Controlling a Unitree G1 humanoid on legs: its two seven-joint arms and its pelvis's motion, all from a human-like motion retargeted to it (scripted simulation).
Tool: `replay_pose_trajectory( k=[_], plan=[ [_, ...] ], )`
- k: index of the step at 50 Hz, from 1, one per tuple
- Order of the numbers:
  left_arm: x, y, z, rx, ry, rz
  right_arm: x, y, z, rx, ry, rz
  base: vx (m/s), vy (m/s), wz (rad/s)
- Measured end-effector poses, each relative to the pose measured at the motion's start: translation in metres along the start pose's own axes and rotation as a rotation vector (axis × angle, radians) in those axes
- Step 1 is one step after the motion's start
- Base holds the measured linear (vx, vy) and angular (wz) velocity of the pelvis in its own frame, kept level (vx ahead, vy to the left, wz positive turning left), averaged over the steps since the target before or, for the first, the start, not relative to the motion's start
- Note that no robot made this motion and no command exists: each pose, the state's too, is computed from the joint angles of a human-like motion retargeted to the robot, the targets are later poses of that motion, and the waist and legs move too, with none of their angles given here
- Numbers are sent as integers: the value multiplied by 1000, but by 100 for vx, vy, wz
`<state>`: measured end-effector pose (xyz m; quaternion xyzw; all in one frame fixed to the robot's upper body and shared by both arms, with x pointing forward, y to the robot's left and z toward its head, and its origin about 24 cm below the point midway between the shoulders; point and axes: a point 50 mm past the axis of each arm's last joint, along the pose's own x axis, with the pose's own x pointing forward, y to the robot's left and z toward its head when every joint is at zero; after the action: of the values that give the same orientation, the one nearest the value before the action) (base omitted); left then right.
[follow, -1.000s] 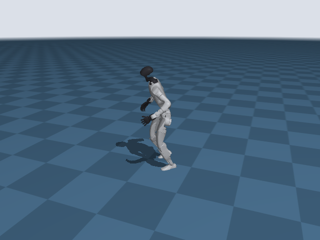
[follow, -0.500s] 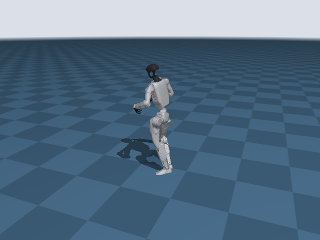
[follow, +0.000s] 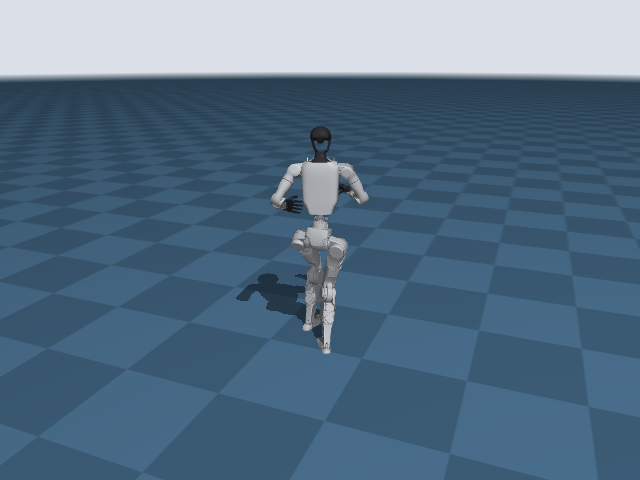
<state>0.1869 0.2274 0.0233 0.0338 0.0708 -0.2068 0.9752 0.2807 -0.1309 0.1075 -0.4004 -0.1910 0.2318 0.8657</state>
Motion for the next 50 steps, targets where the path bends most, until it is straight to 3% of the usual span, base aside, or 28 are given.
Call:
replay_pose_trajectory(
  k=[8,18,25,30,37,50],
  plan=[
    [7,4,12,-221,-187,167,-39,21,-10,156,66,-65,38,4,-115],
    [42,19,52,-524,-521,345,-71,-15,22,404,-78,-480,44,2,-88],
    [58,3,78,-666,-672,245,-69,-47,47,429,-262,-709,51,-6,-46],
    [61,-23,78,-791,-679,136,-60,-52,70,410,-397,-710,47,-16,-10],
    [59,-45,110,-860,-789,-2,-46,-59,89,348,-493,-731,51,-10,-3],
    [43,-23,139,-817,-979,191,-55,-50,80,503,-443,-826,60,3,70]
  ],
)
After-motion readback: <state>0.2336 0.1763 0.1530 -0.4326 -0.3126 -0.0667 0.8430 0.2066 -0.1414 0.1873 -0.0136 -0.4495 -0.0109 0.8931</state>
